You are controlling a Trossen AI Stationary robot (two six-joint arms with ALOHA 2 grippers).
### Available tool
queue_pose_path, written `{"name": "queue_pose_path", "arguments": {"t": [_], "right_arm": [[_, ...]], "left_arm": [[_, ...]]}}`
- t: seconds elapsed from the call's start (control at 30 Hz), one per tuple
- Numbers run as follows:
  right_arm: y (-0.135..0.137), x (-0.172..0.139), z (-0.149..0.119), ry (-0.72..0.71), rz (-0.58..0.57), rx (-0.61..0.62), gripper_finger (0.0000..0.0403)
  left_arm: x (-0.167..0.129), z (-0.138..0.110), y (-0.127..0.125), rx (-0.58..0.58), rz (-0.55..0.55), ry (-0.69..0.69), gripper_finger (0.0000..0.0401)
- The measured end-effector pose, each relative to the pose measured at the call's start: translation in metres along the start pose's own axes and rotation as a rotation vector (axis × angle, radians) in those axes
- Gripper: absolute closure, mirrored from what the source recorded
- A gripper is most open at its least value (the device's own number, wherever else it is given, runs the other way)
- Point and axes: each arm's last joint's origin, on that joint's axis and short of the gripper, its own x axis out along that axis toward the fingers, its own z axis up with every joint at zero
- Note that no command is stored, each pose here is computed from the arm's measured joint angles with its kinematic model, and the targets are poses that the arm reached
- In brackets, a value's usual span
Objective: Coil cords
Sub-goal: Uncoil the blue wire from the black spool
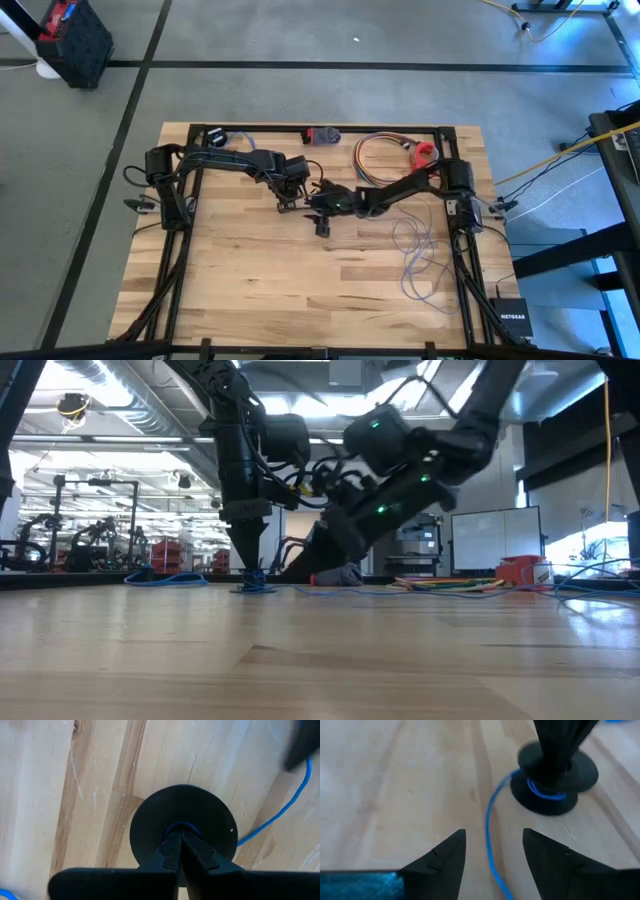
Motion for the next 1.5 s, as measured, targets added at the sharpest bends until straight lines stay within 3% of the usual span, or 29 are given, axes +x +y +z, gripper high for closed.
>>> {"name": "queue_pose_path", "arguments": {"t": [0.1,0.23,0.5,0.67,0.83,1.13,1.5], "right_arm": [[-0.002,0.009,-0.001,0.056,-0.004,0.002,0.0208],[-0.002,0.014,-0.001,0.077,-0.012,0.0,0.0248],[-0.001,0.014,-0.003,0.104,-0.034,-0.086,0.0391],[0.011,0.001,0.004,0.167,-0.105,-0.178,0.0395],[0.038,-0.023,0.013,0.226,-0.053,-0.248,0.0395],[0.088,-0.088,-0.015,0.29,-0.06,-0.298,0.0398],[0.097,-0.191,-0.05,0.256,-0.095,-0.117,0.0399]], "left_arm": [[0.0,0.0,0.0,0.0,0.0,0.0,0.0397],[0.0,0.0,0.0,0.0,0.0,0.0,0.0397],[0.0,0.0,0.0,0.0,0.0,-0.001,0.0397],[0.0,0.0,0.0,0.003,0.0,0.001,0.0397],[0.0,0.0,0.0,0.006,-0.002,0.0,0.0397],[0.0,-0.001,0.0,0.0,-0.001,0.007,0.0397],[0.0,0.0,0.0,-0.012,0.0,0.005,0.0397]]}}
